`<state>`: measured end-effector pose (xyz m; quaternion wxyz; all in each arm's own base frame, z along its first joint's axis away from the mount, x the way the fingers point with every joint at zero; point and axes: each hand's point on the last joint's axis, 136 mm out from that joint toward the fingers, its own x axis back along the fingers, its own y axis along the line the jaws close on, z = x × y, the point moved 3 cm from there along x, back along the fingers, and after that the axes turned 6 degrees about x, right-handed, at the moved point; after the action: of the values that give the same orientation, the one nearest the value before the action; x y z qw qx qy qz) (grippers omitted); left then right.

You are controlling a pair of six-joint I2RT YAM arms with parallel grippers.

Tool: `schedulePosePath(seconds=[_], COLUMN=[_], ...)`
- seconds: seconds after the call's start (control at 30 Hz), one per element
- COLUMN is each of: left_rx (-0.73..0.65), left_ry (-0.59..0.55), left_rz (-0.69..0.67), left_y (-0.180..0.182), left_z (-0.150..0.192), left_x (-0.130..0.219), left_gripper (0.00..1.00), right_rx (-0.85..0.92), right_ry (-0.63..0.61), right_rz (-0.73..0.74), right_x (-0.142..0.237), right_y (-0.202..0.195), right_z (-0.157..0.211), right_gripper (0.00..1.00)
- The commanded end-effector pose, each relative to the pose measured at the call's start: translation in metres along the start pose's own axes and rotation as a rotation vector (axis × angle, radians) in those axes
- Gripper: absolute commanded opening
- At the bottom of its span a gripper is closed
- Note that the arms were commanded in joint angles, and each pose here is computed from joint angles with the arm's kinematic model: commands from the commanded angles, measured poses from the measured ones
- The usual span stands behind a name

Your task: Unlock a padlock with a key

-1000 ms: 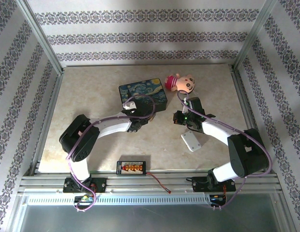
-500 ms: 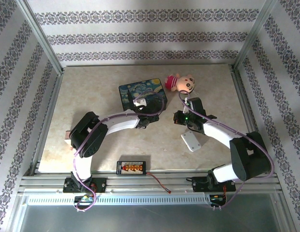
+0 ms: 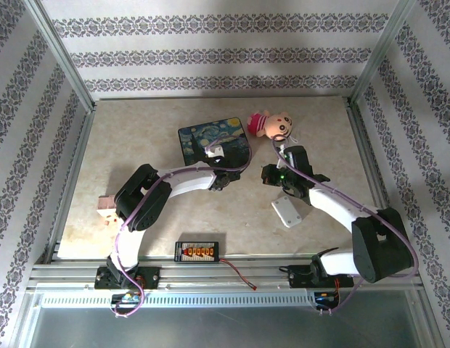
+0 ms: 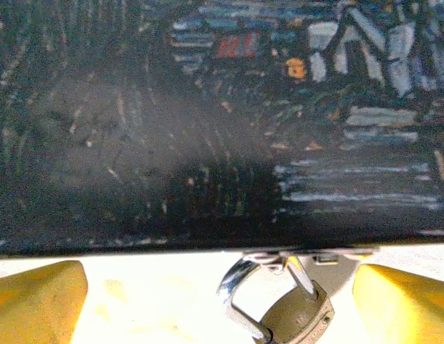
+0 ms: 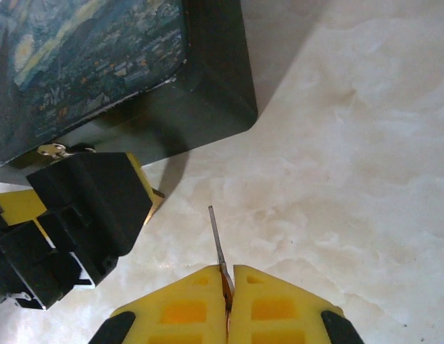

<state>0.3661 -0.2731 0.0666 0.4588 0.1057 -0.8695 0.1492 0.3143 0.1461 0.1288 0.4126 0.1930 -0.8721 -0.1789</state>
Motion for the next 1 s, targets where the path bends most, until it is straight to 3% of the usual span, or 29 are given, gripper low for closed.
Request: schedulePosePath(seconds=[0.0,0.27,0.53,0.83,0.97], left_rx=[-0.049,-0.069,-0.084,-0.103,-0.106], left_ry=[-0.021,-0.006,0.043,0.054,0.058], left_rz=[-0.054,-0.030,0.060,0.063,0.057], left_y=[0.017,0.027,0.000,-0.007,-0.006], left_z=[-0.003,0.001,0.006,0.011,0.012], left_x=[0.005,0.018,0.007,-0.007,-0.008], left_gripper=[0.91,0.85,0.82,0.60,0.56], right_rx=[-0.019,-0.025,-0.024,-0.023,-0.024], right_ry=[0.005,-0.004,-0.009,-0.015,-0.017], right_rz=[0.002,-0.006,-0.003,0.000,0.000], right_x=[0.004,0.008,0.009,0.012,0.013], right_y=[-0.001,0.000,0.001,0.001,0.001], right_z=[0.005,0.005,0.004,0.004,0.004], right_gripper=[0.00,0.00,0.00,0.00,0.00])
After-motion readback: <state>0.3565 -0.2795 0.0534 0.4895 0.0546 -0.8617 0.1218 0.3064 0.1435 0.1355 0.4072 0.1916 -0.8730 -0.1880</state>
